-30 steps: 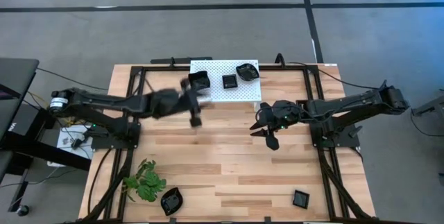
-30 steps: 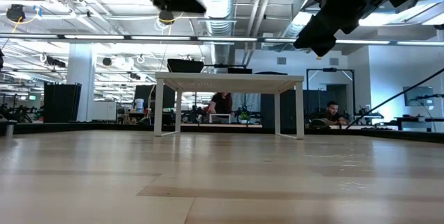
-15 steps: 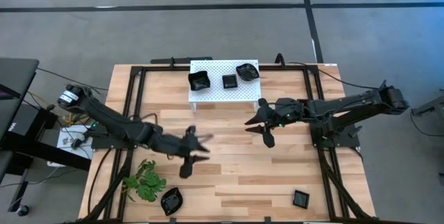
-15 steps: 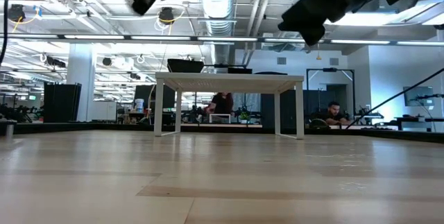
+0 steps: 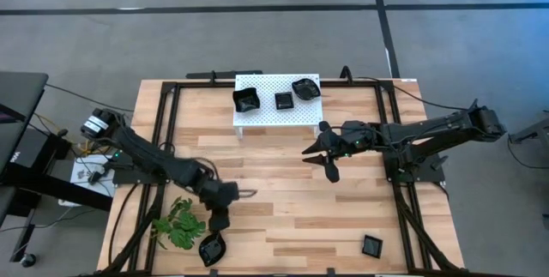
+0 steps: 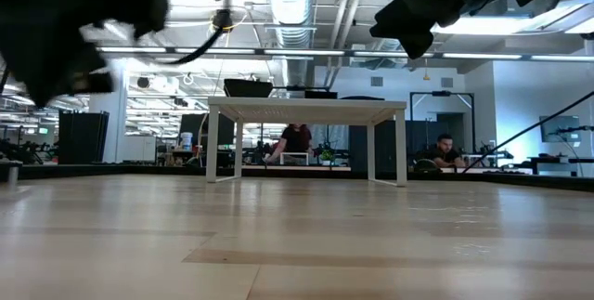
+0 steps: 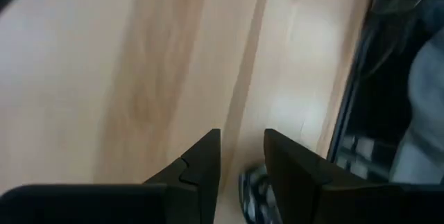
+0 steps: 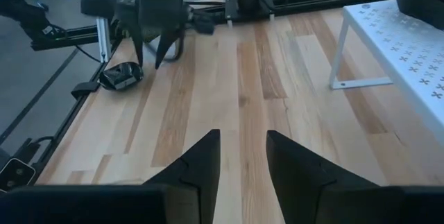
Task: Pick & Place Mini shaped plates
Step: Stack the leaf shaped plate on top of the other leaf shaped plates on the shelf
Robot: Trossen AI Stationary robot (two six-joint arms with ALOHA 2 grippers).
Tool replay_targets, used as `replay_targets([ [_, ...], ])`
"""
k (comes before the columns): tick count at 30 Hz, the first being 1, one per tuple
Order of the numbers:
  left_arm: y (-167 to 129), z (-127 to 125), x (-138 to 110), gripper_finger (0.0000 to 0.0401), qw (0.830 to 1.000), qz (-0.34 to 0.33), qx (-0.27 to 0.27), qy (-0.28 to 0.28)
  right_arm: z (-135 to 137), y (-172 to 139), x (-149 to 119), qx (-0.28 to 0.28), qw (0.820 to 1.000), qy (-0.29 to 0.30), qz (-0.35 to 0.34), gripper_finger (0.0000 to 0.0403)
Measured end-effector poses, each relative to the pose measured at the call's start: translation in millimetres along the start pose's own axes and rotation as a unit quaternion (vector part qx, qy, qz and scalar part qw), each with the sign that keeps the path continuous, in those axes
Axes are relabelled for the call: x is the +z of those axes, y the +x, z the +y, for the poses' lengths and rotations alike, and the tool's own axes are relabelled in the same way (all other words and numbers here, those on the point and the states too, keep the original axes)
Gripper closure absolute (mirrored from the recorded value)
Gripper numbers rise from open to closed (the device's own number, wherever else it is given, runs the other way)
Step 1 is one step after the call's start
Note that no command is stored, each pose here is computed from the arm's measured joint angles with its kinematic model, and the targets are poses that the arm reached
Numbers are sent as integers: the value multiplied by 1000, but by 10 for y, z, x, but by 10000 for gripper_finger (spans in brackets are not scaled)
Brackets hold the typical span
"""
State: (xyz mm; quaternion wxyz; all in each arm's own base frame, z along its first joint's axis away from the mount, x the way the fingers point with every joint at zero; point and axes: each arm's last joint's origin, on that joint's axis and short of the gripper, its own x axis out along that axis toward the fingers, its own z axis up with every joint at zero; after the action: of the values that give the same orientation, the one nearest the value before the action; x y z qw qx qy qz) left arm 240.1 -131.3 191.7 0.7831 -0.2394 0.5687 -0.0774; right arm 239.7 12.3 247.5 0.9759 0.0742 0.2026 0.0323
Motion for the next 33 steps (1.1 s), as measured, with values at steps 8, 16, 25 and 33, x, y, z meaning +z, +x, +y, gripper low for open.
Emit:
replay_targets([
  [8, 318, -186, -271, 289, 999, 50, -3, -18, 0, 0, -1, 0, 1000, 1, 0, 290],
  [16, 516, -261, -458, 289, 996, 82, 17, -22, 29, 2, -6, 5, 999, 39, 2, 290],
  [25, 513, -230, -420, 289, 997, 64, 30, -27, 94, 3, -17, 19, 999, 31, 5, 290],
  [33, 451, -236, -383, 289, 999, 41, 29, -14, 92, 3, -16, 18, 999, 30, 4, 290],
])
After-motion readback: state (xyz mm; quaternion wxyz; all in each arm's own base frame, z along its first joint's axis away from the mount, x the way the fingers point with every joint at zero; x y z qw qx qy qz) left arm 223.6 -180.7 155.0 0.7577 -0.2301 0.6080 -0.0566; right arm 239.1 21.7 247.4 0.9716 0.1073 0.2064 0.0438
